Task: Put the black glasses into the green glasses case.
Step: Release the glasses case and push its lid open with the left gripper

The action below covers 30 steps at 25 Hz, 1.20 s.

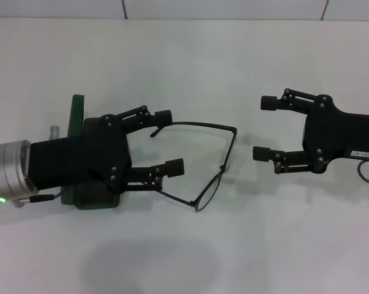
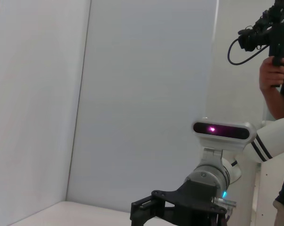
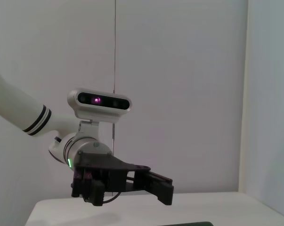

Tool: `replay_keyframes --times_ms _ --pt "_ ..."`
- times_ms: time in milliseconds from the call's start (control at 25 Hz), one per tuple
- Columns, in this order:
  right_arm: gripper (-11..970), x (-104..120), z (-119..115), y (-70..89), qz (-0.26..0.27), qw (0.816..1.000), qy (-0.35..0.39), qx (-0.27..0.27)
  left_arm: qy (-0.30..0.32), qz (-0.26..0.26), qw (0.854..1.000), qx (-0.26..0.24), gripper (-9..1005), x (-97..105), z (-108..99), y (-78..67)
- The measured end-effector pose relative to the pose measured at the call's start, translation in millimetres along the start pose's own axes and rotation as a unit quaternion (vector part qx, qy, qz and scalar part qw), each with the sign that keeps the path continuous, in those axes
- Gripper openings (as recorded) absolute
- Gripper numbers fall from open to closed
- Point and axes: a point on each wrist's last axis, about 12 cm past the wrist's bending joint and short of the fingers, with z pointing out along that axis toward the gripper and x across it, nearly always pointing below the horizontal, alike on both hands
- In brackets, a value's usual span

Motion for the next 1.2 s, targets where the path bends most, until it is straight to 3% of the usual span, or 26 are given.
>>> replay_keyframes --times_ms 320,520,640,680,720,840,920,1080,1200 --pt "884 0 3 -2.4 -0.001 1.000 0.004 0.005 -0.002 0.000 1.000 -0.002 886 0 0 0.1" --pt "885 0 4 -2.4 0.001 1.000 0.004 0.005 -0.038 -0.001 0.999 -0.031 884 -3 -4 -0.5" --pt "885 0 3 -2.2 0.002 1.000 0.004 0.006 -0.050 -0.015 0.998 -0.046 884 -7 -10 2.5" --pt "885 1 3 -2.0 0.003 1.000 0.004 0.006 -0.048 -0.048 0.995 -0.067 883 -21 -20 14.6" --pt "885 1 3 -2.1 0.003 1.000 0.004 0.006 -0.047 -0.052 0.995 -0.069 883 -21 -21 15.4" --pt "884 0 3 -2.6 0.002 1.000 0.004 0.006 0.014 -0.152 0.980 -0.124 882 -50 -40 42.8" --pt "884 0 2 -2.8 0.002 1.000 0.005 0.006 0.063 -0.192 0.967 -0.153 882 -66 -49 51.5" --pt "884 2 0 -2.0 0.005 1.000 0.007 0.009 0.165 -0.241 0.932 -0.216 881 -87 -61 52.1" --pt "884 3 0 -1.2 0.006 1.000 0.007 0.009 0.226 -0.255 0.901 -0.268 873 -89 -61 45.2"
